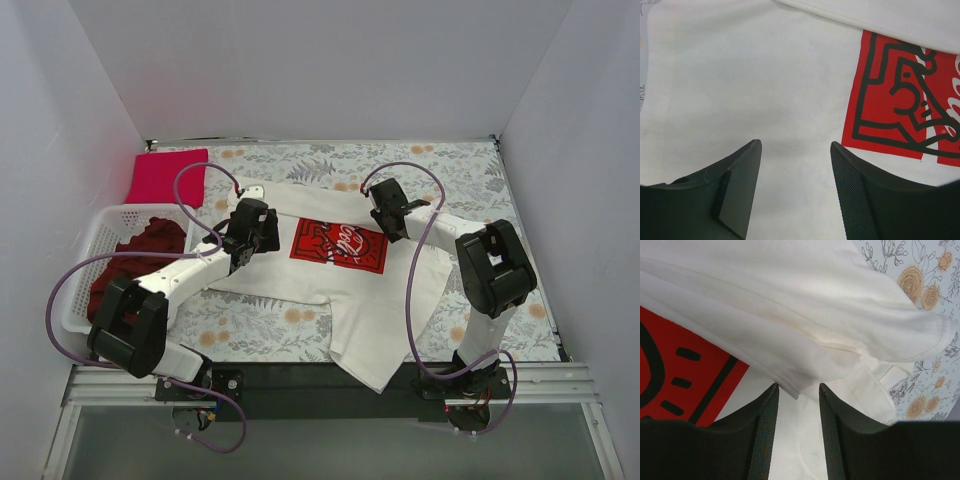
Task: Fold and stack the t-shirts
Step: Fold the tshirt
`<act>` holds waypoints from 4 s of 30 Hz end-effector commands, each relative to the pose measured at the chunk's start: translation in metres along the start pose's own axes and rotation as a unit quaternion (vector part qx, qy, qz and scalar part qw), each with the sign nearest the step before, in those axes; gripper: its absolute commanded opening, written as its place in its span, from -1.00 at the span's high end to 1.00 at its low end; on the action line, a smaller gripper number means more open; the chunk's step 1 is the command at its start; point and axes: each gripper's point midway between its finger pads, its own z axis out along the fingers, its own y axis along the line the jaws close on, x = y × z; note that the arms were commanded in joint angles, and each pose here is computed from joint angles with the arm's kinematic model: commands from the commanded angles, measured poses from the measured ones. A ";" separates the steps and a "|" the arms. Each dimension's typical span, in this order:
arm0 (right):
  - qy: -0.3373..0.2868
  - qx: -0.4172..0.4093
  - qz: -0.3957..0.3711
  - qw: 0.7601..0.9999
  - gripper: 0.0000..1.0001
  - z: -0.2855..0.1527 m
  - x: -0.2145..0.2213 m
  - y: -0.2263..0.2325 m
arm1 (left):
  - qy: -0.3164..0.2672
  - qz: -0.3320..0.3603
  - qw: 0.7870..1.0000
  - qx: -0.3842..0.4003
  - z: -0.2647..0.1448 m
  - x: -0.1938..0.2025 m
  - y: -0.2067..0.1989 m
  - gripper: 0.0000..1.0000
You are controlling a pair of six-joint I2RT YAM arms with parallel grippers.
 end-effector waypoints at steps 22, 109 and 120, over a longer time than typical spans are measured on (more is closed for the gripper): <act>-0.042 -0.040 0.025 0.998 0.97 -0.017 -0.023 0.005 | -0.009 0.002 1.000 0.003 -0.002 -0.009 -0.002 -0.11; 0.016 -0.308 0.540 0.784 0.61 -0.047 0.120 0.025 | 0.159 -0.042 0.961 0.222 0.035 0.075 -0.262 0.38; 0.008 -0.306 0.536 0.787 0.97 -0.049 0.118 0.022 | 0.148 -0.042 0.967 0.203 0.043 0.072 -0.260 1.00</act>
